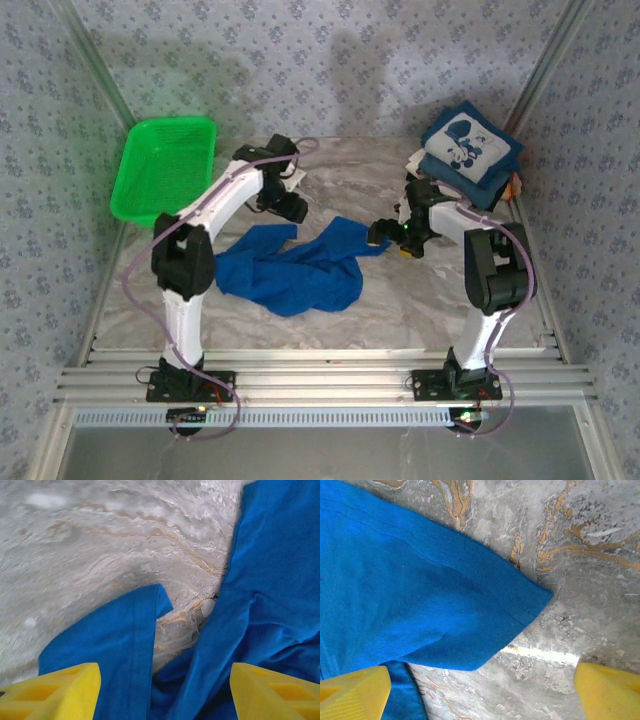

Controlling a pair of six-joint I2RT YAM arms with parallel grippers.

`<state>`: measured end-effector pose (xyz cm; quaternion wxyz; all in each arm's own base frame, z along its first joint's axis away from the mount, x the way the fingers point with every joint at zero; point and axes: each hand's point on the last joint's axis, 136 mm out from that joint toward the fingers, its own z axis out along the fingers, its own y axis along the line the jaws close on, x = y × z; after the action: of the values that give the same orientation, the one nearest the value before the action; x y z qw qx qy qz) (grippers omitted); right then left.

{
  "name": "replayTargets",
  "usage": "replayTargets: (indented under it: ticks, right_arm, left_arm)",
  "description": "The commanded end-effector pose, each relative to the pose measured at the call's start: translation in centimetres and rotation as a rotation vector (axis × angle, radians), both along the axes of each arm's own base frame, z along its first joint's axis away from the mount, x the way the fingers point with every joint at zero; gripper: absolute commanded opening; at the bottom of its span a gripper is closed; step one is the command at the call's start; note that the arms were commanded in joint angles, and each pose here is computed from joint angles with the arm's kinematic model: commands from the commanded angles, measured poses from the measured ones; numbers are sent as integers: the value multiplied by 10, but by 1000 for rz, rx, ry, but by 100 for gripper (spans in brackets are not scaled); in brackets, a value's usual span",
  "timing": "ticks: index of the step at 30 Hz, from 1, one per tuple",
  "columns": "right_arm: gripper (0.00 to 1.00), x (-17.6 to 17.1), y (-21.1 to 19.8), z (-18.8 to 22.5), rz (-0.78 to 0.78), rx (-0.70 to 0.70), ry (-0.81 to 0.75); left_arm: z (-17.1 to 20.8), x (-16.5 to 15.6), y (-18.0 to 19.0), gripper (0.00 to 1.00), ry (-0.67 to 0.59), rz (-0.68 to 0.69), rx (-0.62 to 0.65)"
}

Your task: Fold and stack the t-shirts

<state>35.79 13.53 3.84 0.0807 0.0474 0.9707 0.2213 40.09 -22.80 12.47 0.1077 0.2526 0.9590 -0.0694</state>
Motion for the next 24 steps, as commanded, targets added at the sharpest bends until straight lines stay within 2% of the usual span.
replayTargets:
  ticks: [1, 6, 19, 22, 24]
  right_arm:
    - [97, -12, -2, 3, 12, 10, 14]
    - [97, -17, -6, 6, 10, 9, 22]
    - [97, -18, -13, 13, -2, 4, 16]
    - [97, -19, -14, 13, -3, 2, 13]
    - [97, -18, -15, 14, -7, 1, 13]
  left_arm:
    - [-2, 4, -1, 68, 15, -141, 47]
    - [-40, 12, -1, 65, 70, -169, 107]
    - [-91, 24, 12, 59, 117, -133, 186]
    - [-100, 24, 20, 51, 132, -112, 204]
    - [-102, 22, 22, 36, 146, -102, 197]
